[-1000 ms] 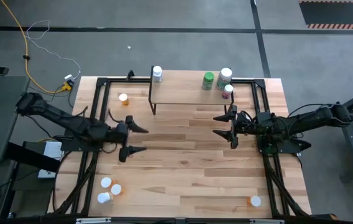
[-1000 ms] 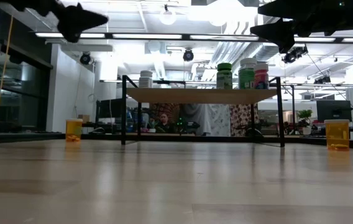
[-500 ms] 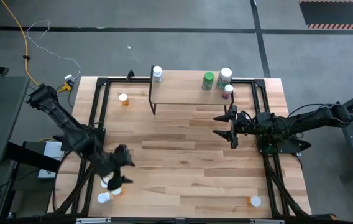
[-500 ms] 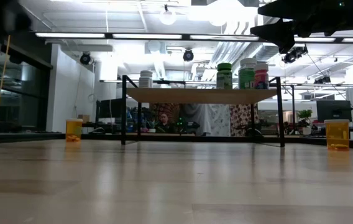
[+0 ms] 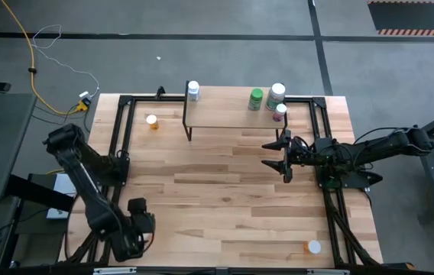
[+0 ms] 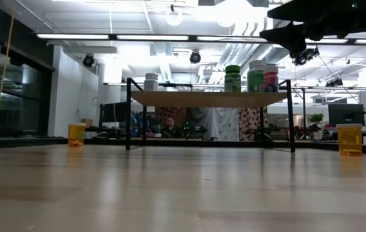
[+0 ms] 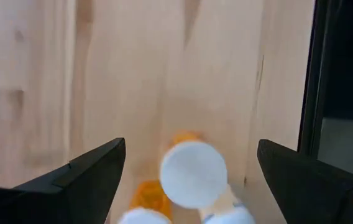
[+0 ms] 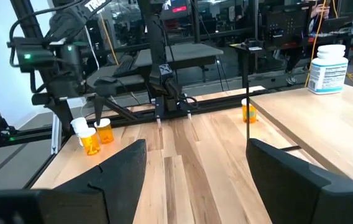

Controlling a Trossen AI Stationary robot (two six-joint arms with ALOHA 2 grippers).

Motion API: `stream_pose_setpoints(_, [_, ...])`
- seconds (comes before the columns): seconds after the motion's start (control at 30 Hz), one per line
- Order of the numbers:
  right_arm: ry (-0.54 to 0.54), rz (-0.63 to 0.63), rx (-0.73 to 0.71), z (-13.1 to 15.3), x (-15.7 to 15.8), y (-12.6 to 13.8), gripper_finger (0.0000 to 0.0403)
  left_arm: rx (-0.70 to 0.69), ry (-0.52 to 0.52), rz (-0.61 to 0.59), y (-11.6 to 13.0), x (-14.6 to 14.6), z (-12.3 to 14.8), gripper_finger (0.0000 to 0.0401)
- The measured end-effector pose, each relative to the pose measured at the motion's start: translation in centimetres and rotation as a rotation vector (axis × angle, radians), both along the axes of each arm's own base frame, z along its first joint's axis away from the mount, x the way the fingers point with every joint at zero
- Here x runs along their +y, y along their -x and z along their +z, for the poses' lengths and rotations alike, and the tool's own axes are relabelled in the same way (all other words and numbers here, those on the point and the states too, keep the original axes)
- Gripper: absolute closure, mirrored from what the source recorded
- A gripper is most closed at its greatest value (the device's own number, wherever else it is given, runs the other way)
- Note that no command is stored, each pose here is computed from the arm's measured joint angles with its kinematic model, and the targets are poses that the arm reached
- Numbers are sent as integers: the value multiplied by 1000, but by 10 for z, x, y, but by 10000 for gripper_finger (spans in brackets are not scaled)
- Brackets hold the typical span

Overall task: Pick and place medicine bottles onto shelf by color
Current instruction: Put the orange pill bottle on the shelf

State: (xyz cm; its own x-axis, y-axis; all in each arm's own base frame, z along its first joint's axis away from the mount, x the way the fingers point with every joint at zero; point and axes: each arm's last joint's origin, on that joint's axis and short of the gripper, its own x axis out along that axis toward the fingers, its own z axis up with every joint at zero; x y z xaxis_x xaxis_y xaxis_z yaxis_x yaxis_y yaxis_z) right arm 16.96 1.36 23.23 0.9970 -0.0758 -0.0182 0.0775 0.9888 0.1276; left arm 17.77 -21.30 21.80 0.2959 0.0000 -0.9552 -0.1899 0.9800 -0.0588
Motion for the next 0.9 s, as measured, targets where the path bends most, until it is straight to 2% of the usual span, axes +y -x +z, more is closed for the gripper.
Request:
stream_pose_setpoints(0.2, [1,0,3,0,0,0,136,122,31,31,-1,-5,-15,46])
stream_pose_setpoints(0.9, [1,0,5,-1,0,0,136,215,-41,-17,-6,-12,-43,50])
